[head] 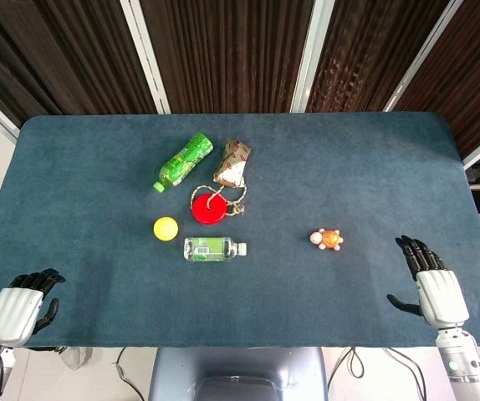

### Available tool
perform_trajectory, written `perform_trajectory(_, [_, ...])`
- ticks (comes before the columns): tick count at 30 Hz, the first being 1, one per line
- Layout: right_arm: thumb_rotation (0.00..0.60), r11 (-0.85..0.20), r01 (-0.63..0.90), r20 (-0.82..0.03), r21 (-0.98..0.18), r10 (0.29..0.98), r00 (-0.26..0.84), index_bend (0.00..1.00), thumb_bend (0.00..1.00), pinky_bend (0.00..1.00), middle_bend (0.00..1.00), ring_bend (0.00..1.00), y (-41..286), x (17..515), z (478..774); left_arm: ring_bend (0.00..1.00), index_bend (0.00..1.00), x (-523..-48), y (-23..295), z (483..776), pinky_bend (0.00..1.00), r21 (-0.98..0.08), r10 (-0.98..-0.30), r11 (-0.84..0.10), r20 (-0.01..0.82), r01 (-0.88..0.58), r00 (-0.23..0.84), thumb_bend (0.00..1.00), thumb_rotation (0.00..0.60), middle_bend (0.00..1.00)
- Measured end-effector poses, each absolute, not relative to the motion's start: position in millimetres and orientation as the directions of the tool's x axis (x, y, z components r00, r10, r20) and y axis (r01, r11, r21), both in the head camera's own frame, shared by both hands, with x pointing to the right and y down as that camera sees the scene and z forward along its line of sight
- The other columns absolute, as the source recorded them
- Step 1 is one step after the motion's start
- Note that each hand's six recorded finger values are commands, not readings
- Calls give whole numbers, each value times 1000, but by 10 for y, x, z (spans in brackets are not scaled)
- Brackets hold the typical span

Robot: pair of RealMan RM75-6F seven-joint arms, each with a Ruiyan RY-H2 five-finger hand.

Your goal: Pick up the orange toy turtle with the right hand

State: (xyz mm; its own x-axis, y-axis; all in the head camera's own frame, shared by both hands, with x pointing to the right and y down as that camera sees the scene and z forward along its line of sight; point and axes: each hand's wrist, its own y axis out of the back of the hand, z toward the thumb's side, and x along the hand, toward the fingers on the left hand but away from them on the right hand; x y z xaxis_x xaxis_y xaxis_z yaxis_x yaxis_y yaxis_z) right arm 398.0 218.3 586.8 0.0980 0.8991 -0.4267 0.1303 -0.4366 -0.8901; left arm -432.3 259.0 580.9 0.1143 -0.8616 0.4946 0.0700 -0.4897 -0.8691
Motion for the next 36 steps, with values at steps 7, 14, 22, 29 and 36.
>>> perform_trajectory(7, [600,-430,124,-419,-894,902,103,157,111,323,166,129,2176,3955,5891,316,346,-4378,2567,5791,359,-873,-868,-485,487,40,93,486,600,270])
perform_trajectory(14, [600,-376,150,-359,-914,925,126,234,111,578,186,481,2112,3866,5890,316,346,-4388,2544,5760,359,-880,-875,-474,473,16,100,486,600,271])
perform_trajectory(22, [600,-296,128,-282,-946,952,122,397,111,974,319,912,1895,3749,5864,316,346,-4312,2596,5786,360,-867,-854,-497,496,38,157,486,600,271])
perform_trajectory(29, [600,-321,81,-317,-944,947,56,442,119,1000,354,989,1622,3681,6053,317,347,-4322,2608,5763,360,-866,-855,-499,494,10,158,487,600,270])
perform_trajectory(36, [600,-425,112,-425,-898,905,22,455,147,1000,366,992,1409,3495,6474,317,346,-4330,2607,5745,361,-866,-854,-500,494,7,162,487,600,271])
